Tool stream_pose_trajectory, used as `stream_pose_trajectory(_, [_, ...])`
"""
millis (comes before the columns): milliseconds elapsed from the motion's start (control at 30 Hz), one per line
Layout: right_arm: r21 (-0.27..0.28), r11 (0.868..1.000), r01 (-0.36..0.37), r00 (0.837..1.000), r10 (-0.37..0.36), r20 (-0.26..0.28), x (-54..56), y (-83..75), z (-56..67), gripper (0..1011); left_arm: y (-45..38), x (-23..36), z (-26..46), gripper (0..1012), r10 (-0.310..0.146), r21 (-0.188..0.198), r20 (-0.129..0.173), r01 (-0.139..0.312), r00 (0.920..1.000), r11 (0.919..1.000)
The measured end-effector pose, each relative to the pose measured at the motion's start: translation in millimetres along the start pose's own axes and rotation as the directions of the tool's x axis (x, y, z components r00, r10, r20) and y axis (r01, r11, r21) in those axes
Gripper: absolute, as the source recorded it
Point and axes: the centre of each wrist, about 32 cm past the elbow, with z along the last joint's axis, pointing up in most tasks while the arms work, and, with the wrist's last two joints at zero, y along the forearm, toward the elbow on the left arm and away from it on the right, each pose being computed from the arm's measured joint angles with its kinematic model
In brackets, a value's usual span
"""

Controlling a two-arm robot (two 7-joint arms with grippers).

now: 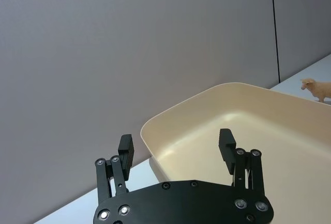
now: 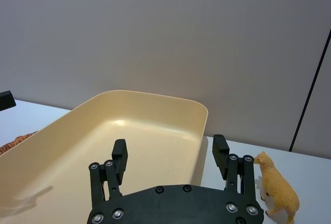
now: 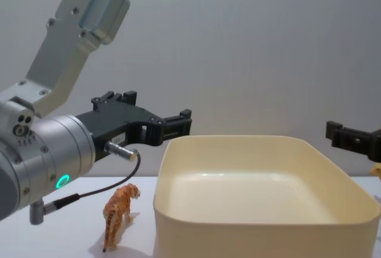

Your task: Pick up the toy alternately with two hands and place it into the central storage box.

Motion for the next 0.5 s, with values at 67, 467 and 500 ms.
stream_pose_trajectory(67, [0.000,1.000,0.000,1.000,0.000,0.000,0.0,0.0,0.0,1001,0.0,0.0,0.0,1001,0.000,0.000,0.000,0.000,1.0000,1.0000])
stream_pose_trajectory(467, [0.000,1.000,0.000,1.000,0.000,0.000,0.0,0.0,0.0,1001,0.0,0.0,0.0,1001,0.000,0.000,0.000,0.000,1.0000,1.0000])
stream_pose_trajectory(500, [0.000,1.000,0.000,1.000,0.000,0.000,0.0,0.0,0.0,1001,0.0,0.0,0.0,1001,0.000,0.000,0.000,0.000,1.0000,1.0000])
